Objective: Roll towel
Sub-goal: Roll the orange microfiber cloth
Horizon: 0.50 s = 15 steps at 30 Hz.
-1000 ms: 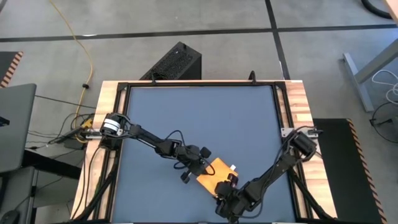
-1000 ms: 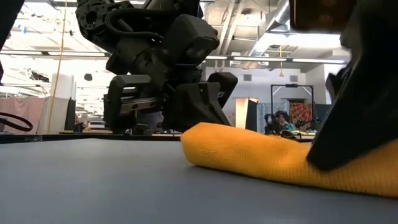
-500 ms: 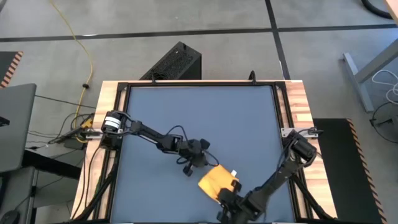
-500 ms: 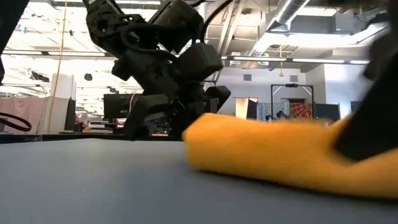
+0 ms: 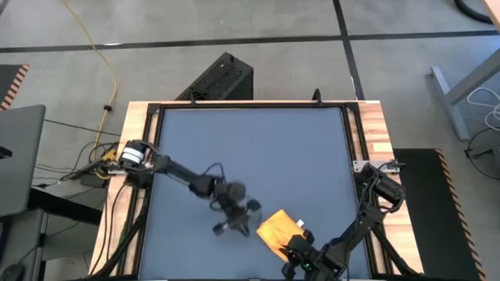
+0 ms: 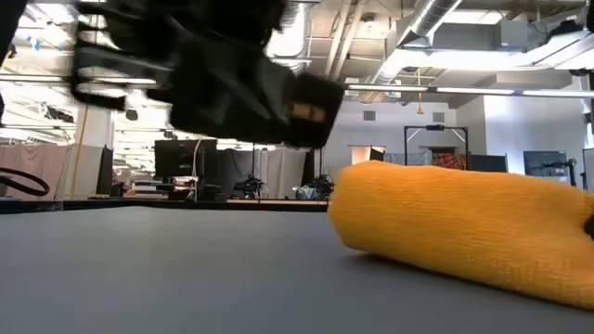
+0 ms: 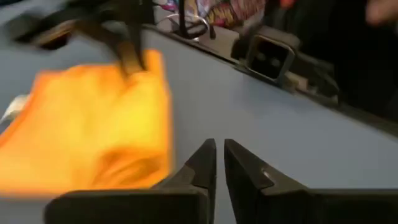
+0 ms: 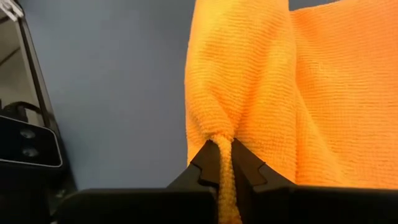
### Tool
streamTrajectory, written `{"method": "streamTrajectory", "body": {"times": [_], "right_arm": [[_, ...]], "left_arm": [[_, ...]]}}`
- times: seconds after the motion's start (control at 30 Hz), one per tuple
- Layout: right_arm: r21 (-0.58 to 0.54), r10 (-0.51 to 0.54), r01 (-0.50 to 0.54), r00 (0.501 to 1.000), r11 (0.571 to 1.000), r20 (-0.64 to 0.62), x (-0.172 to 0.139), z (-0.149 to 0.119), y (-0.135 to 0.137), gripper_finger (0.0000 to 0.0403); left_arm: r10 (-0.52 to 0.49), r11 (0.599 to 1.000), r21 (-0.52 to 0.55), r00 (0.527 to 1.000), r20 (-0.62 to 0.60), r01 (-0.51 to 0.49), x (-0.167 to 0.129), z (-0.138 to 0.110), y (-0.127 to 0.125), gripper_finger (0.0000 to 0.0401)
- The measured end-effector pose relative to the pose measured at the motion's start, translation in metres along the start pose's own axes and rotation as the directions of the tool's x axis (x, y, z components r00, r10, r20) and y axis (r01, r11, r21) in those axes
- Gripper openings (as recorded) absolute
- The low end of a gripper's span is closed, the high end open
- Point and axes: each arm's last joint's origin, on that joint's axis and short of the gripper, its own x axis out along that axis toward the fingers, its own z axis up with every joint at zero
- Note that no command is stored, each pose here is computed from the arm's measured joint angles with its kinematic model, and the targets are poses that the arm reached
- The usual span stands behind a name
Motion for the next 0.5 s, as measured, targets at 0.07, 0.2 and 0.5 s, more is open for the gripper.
{"method": "streamTrajectory", "body": {"times": [0.07, 0.2, 0.5], "right_arm": [[0.007, 0.002, -0.002, 1.0, 1.0, 0.003, -0.002, -0.002, 0.0, 0.0027], [0.016, 0.008, -0.008, 1.0, 1.0, -0.001, -0.004, -0.004, 0.0, 0.0027], [0.027, 0.008, -0.008, 1.0, 1.0, -0.005, -0.003, -0.003, 0.0, 0.0033]], "left_arm": [[0.053, 0.99, 0.13, 0.998, -0.029, -0.049, 0.014, 0.007, -0.016, 0.0014], [0.291, 0.914, 0.305, 0.956, -0.032, -0.268, 0.028, 0.021, -0.032, 0.0023], [0.37, 0.836, 0.439, 0.929, -0.009, -0.329, 0.033, 0.028, -0.04, 0.0123]]}}
